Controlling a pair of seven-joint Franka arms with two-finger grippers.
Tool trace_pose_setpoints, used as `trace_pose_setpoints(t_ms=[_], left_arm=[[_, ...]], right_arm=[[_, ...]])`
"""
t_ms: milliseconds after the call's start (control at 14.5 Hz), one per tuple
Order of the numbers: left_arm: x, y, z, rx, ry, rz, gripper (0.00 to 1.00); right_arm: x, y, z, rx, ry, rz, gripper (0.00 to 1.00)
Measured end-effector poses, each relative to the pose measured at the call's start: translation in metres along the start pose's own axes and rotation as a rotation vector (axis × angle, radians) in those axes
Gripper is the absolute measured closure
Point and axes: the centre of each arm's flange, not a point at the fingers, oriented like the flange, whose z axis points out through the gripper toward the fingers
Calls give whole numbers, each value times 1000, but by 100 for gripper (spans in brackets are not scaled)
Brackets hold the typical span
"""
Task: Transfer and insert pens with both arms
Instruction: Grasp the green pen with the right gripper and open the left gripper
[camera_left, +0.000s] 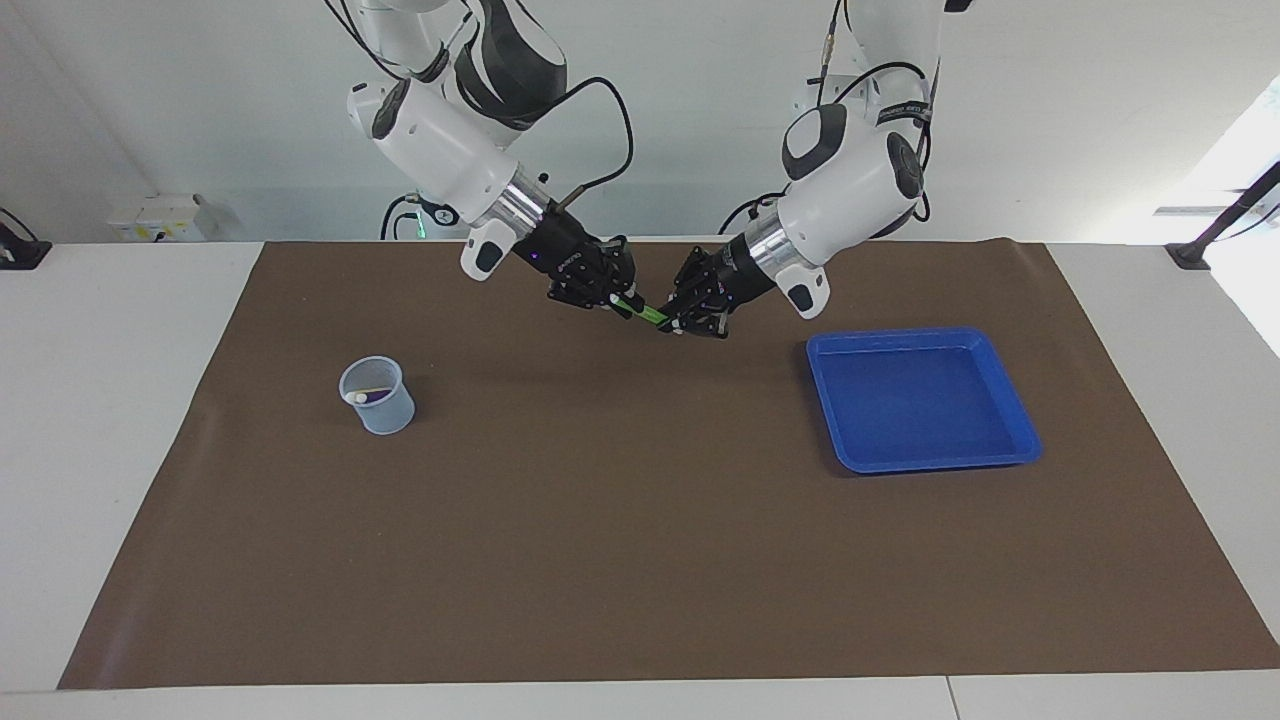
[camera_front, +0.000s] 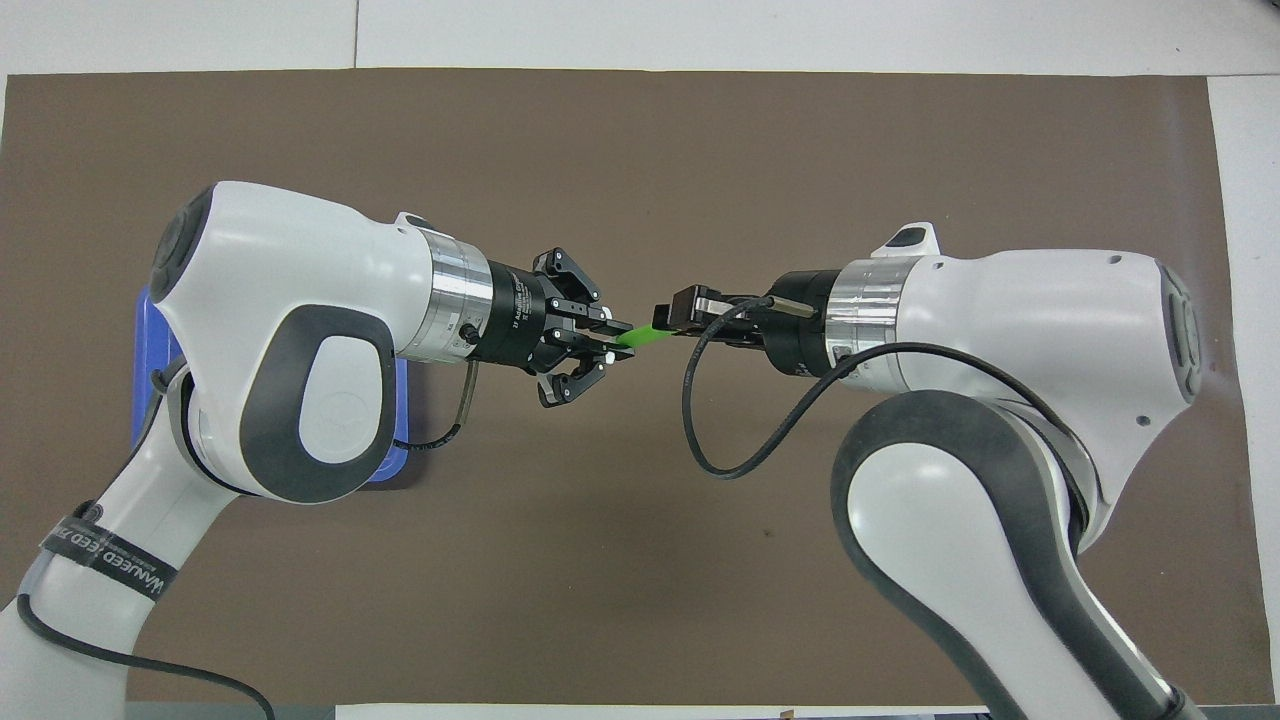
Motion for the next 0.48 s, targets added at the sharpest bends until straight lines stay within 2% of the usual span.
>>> trace_pose_setpoints(t_ms=[138, 207, 482], left_arm=[[0, 0, 0, 0, 0, 3, 82], [0, 0, 0, 0, 0, 9, 76], [-2, -1, -2, -4, -1, 41, 33]], right_arm=[[0, 0, 0, 0, 0, 0, 82], [0, 0, 0, 0, 0, 0, 82], [2, 3, -2, -2, -1, 7, 82]])
